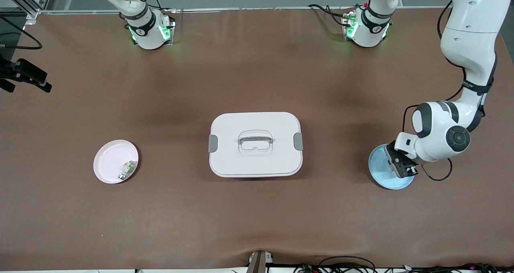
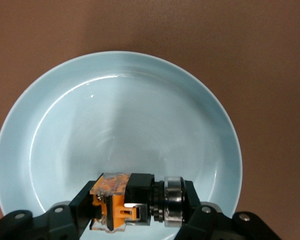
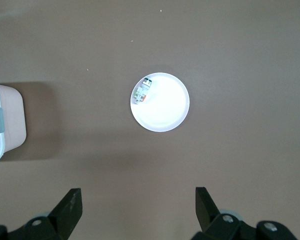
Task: Transfer orange switch to right arm and place
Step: 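Close the left gripper on the orange switch, then lift the switch with the left gripper while the right gripper approaches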
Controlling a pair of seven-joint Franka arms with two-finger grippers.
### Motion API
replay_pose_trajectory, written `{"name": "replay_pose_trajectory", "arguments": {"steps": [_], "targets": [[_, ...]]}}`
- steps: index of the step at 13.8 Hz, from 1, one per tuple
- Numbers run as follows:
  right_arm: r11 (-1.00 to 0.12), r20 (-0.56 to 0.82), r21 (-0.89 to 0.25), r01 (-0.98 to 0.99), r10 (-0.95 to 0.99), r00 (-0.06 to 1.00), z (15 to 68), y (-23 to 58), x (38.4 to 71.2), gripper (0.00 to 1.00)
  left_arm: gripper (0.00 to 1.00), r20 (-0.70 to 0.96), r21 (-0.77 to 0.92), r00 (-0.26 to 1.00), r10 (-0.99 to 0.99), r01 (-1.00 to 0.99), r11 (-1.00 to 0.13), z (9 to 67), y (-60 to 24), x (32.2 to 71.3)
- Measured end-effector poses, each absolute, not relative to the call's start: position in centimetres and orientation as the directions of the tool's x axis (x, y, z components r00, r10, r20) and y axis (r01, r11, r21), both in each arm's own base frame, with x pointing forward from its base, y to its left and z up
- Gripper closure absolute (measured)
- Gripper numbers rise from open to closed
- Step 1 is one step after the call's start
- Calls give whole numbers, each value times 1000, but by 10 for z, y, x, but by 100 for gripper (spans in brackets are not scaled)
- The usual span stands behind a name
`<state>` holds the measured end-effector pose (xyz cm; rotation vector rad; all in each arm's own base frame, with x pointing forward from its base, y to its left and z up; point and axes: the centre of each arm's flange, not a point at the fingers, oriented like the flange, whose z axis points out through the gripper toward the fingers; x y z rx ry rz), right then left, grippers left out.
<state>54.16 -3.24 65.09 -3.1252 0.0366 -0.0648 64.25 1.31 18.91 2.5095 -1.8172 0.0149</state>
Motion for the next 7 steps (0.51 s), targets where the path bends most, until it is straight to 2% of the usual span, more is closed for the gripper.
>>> {"name": "replay_pose_trajectory", "arguments": {"steps": [7], "targets": [[-1000,39,-16,-23,-24,999,650,-32,542,0,27,55,-36,271,-961,-961,-273,218,9,664]]}}
